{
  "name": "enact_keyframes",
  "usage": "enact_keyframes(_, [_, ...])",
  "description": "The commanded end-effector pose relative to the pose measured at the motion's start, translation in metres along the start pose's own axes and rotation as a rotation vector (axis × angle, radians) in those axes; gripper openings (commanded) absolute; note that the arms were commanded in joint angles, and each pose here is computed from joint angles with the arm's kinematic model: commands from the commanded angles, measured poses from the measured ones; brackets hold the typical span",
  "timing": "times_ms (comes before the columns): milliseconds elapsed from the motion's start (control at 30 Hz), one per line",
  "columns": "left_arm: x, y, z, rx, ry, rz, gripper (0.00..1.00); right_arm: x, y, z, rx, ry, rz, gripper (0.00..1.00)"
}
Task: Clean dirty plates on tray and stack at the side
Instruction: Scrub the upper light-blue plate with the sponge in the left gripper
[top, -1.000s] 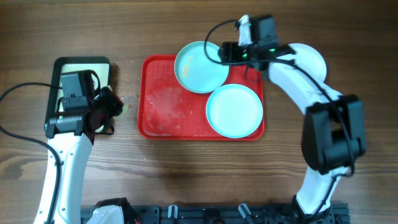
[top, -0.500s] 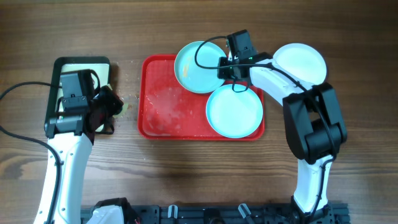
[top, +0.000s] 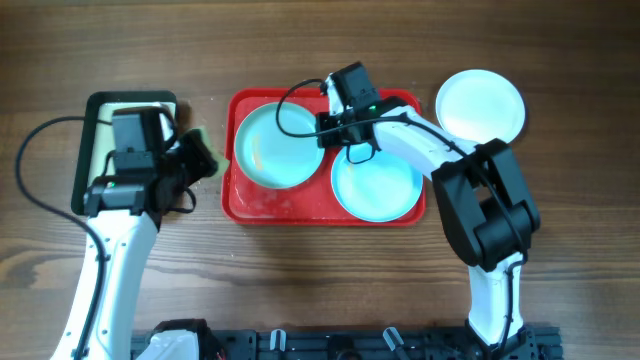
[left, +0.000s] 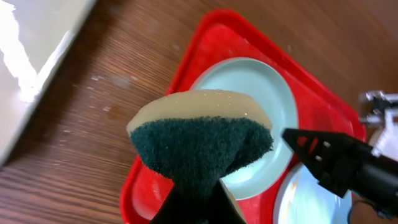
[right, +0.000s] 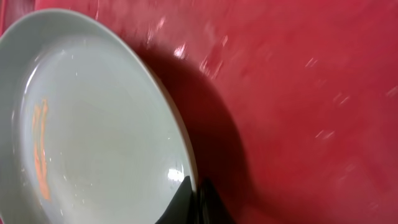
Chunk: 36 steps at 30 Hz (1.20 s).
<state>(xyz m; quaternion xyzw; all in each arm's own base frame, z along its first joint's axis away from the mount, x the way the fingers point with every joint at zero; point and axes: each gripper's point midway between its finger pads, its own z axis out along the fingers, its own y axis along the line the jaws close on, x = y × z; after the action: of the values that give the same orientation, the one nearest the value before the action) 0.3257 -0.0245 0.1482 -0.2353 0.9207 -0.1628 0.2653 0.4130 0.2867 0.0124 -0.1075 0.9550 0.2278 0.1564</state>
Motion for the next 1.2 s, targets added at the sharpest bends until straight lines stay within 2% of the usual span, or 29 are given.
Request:
enact_keyframes(0, [0.027, -0.019, 0.030, 0.033, 0.109, 0.095, 0.04, 0.024, 0.005, 0.012, -0.003, 0.083, 0.051, 0.04])
enact_keyframes(67, [0.044, -0.028, 0.059, 0.028, 0.176, 0.113, 0.04, 0.029, 0.005, 0.012, 0.009, 0.101, 0.191, 0.06])
enact_keyframes(100, [0.049, -0.030, 0.067, 0.026, 0.192, 0.109, 0.04, 0.030, 0.005, 0.012, 0.011, 0.104, 0.199, 0.12])
enact_keyframes(133, [0.054, -0.033, 0.078, 0.025, 0.209, 0.116, 0.04, 0.030, 0.005, 0.012, 0.012, 0.107, 0.188, 0.23])
enact_keyframes(233, [0.067, -0.034, 0.098, 0.014, 0.252, 0.136, 0.04, 0.017, 0.008, 0.010, -0.011, 0.067, -0.012, 0.38])
enact_keyframes(300, [0.071, -0.034, 0.109, 0.011, 0.261, 0.141, 0.04, 0.003, 0.009, 0.006, -0.021, 0.028, -0.136, 0.38])
enact_keyframes(367, [0.070, -0.034, 0.117, 0.015, 0.255, 0.137, 0.04, -0.003, 0.008, 0.007, -0.013, 0.002, -0.158, 0.25])
enact_keyframes(400, [0.071, -0.033, 0.121, 0.009, 0.259, 0.108, 0.04, -0.003, 0.005, 0.007, 0.013, -0.003, -0.161, 0.09])
enact_keyframes(433, [0.073, -0.031, 0.126, -0.002, 0.268, 0.068, 0.04, -0.003, 0.002, 0.008, 0.041, -0.008, -0.164, 0.04])
enact_keyframes(633, [0.087, -0.039, 0.165, 0.022, 0.273, 0.104, 0.04, 0.005, 0.004, 0.010, 0.048, 0.020, -0.118, 0.04])
enact_keyframes(733, [0.093, -0.026, 0.175, -0.016, 0.288, 0.155, 0.05, 0.008, 0.002, 0.010, 0.057, 0.031, -0.115, 0.04])
enact_keyframes(800, [0.071, 0.028, 0.166, -0.313, 0.177, 0.220, 0.04, 0.008, 0.002, 0.010, 0.057, 0.033, -0.114, 0.04])
enact_keyframes(867, [0.049, 0.058, 0.146, -0.516, 0.078, 0.261, 0.04, 0.008, 0.002, 0.010, 0.058, 0.033, -0.114, 0.04])
enact_keyframes(900, [0.037, 0.067, 0.132, -0.596, 0.024, 0.280, 0.04, 0.008, 0.002, 0.010, 0.058, 0.032, -0.114, 0.04])
enact_keyframes(967, [0.019, 0.068, 0.115, -0.647, -0.061, 0.287, 0.04, 0.008, 0.002, 0.010, 0.057, 0.031, -0.114, 0.04])
enact_keyframes(1033, [0.004, 0.054, 0.104, -0.600, -0.125, 0.268, 0.04, 0.008, 0.002, 0.010, 0.058, 0.032, -0.115, 0.04])
enact_keyframes(1067, [0.002, 0.040, 0.102, -0.529, -0.131, 0.252, 0.04, 0.008, 0.002, 0.010, 0.058, 0.033, -0.114, 0.04])
enact_keyframes(1100, [0.005, 0.024, 0.104, -0.433, -0.112, 0.236, 0.04, 0.008, 0.002, 0.010, 0.057, 0.032, -0.115, 0.04])
enact_keyframes(1167, [0.025, -0.024, 0.118, -0.149, 0.000, 0.212, 0.04, 0.008, 0.002, 0.010, 0.057, 0.032, -0.115, 0.04])
